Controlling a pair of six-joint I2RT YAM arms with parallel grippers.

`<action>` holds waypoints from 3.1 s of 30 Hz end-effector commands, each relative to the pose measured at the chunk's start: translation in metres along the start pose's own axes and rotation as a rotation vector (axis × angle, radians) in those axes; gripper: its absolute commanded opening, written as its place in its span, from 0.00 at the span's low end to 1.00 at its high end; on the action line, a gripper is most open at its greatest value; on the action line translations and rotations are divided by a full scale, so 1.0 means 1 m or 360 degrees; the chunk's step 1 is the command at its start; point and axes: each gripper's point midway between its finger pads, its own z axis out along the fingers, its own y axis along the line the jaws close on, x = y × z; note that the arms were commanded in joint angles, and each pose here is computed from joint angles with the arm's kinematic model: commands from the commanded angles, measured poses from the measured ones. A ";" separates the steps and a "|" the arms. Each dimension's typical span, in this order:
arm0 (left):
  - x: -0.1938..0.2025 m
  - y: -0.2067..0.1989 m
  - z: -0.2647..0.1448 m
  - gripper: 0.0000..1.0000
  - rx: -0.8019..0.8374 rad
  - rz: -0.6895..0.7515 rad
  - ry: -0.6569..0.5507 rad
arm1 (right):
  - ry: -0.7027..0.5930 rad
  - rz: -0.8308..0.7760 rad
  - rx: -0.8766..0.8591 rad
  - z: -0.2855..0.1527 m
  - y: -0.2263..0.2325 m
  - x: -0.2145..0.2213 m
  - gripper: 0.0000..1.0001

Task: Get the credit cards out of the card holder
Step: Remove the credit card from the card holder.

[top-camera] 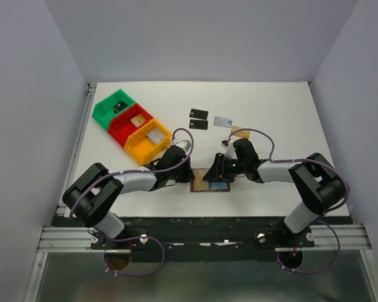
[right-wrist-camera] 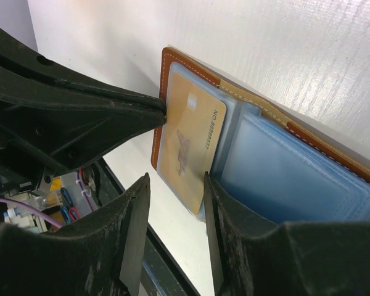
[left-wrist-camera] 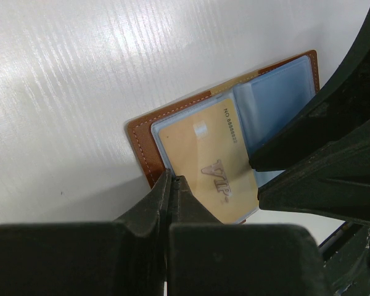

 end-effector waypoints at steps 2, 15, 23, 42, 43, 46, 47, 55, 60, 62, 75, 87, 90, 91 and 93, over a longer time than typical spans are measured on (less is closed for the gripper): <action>0.011 0.010 -0.002 0.03 -0.0062 0.0002 0.0039 | 0.0016 0.0004 0.0038 0.000 -0.010 0.005 0.48; 0.016 0.012 -0.001 0.03 -0.0070 -0.0007 0.0052 | 0.0032 0.0006 0.0105 0.001 -0.022 0.009 0.49; 0.016 0.013 0.000 0.03 -0.0074 -0.0019 0.0055 | 0.0018 -0.0014 0.0116 -0.002 -0.021 0.009 0.53; 0.018 0.013 0.001 0.03 -0.0068 -0.0020 0.0062 | 0.0023 -0.0024 0.0075 -0.002 -0.015 0.009 0.58; 0.018 0.013 0.001 0.03 -0.0063 -0.0019 0.0060 | 0.0027 -0.0016 0.0048 -0.001 -0.013 0.009 0.58; 0.018 0.013 0.001 0.03 -0.0065 -0.0025 0.0062 | 0.0023 -0.0005 0.0008 0.001 -0.011 0.009 0.57; 0.018 0.013 0.001 0.03 -0.0063 -0.0022 0.0063 | 0.0027 -0.0006 -0.0001 0.001 -0.010 0.009 0.57; 0.019 0.011 0.002 0.03 -0.0048 -0.0020 0.0068 | 0.0034 -0.0012 -0.0079 0.002 -0.002 0.009 0.53; 0.021 0.011 0.003 0.03 -0.0045 -0.0019 0.0076 | 0.0021 -0.0017 -0.0117 0.002 0.003 0.007 0.46; 0.021 0.010 0.003 0.03 -0.0041 -0.0014 0.0077 | 0.0015 -0.0019 -0.0132 0.003 0.005 0.005 0.42; 0.018 0.010 -0.003 0.08 -0.0048 -0.0013 0.0057 | 0.0033 0.0030 -0.0121 0.008 -0.002 0.008 0.13; 0.009 0.013 -0.018 0.13 -0.0086 -0.0007 -0.0035 | 0.0045 0.0004 -0.0081 0.008 -0.010 0.008 0.00; 0.011 0.014 -0.015 0.13 -0.0092 -0.0006 -0.0019 | 0.0045 -0.0007 -0.0073 0.008 -0.010 0.007 0.00; 0.012 0.014 -0.015 0.13 -0.0094 -0.0003 -0.0013 | 0.0048 -0.0009 -0.0071 0.008 -0.011 0.007 0.00; 0.012 0.015 -0.014 0.13 -0.0096 -0.0007 -0.0006 | 0.0048 -0.0009 -0.0059 0.007 -0.013 0.007 0.00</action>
